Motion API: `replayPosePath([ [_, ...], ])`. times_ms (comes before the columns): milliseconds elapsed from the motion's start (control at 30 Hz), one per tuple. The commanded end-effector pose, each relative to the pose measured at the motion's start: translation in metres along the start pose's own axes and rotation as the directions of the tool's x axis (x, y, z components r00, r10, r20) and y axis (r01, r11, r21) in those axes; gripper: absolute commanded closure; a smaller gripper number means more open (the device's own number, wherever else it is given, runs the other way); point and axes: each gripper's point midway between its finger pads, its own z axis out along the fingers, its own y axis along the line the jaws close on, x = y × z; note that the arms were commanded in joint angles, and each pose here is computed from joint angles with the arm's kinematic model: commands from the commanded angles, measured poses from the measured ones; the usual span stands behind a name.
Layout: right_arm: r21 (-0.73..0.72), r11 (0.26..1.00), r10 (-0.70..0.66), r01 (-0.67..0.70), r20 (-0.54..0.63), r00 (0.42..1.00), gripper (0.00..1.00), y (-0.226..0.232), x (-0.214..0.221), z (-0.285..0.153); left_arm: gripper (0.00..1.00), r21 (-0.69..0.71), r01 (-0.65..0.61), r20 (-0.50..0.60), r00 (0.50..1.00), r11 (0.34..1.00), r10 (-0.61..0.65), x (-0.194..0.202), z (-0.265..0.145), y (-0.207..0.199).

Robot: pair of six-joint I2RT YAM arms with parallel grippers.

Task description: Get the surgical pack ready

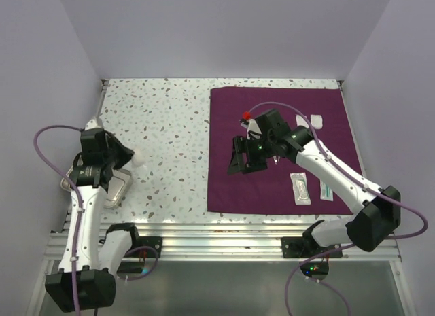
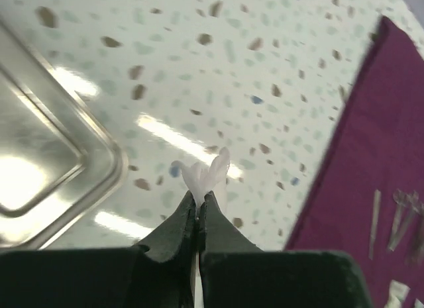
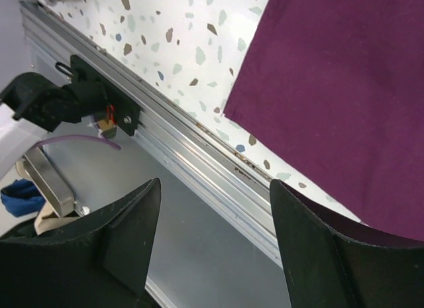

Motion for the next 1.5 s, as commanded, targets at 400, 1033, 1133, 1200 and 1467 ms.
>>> replayPosePath([
  [400,-0.041,0.991,-0.129,0.129,0.001,0.992,0.29,-0.002,0.009,-0.011,1.00,-0.447,-0.018,-0.018,1.000,0.894,0.011,-0.051,0.018,0.124],
  [1033,-0.012,0.988,-0.152,0.152,-0.001,0.988,0.29,-0.009,-0.005,-0.008,1.00,-0.348,0.301,-0.152,0.916,0.888,-0.371,0.007,0.077,0.176],
  [1133,-0.013,0.989,-0.150,0.150,-0.006,0.989,0.29,-0.009,-0.007,-0.005,1.00,-0.351,0.307,-0.159,0.912,0.885,-0.379,0.010,0.081,0.182],
  [1200,-0.013,0.990,-0.141,0.141,-0.005,0.990,0.29,-0.010,-0.009,-0.005,1.00,-0.354,0.313,-0.171,0.905,0.881,-0.390,0.015,0.084,0.187],
  [1467,-0.036,0.996,-0.083,0.083,-0.006,0.996,0.29,-0.014,-0.009,-0.003,1.00,-0.368,0.343,-0.202,0.878,0.864,-0.435,0.035,0.092,0.200],
])
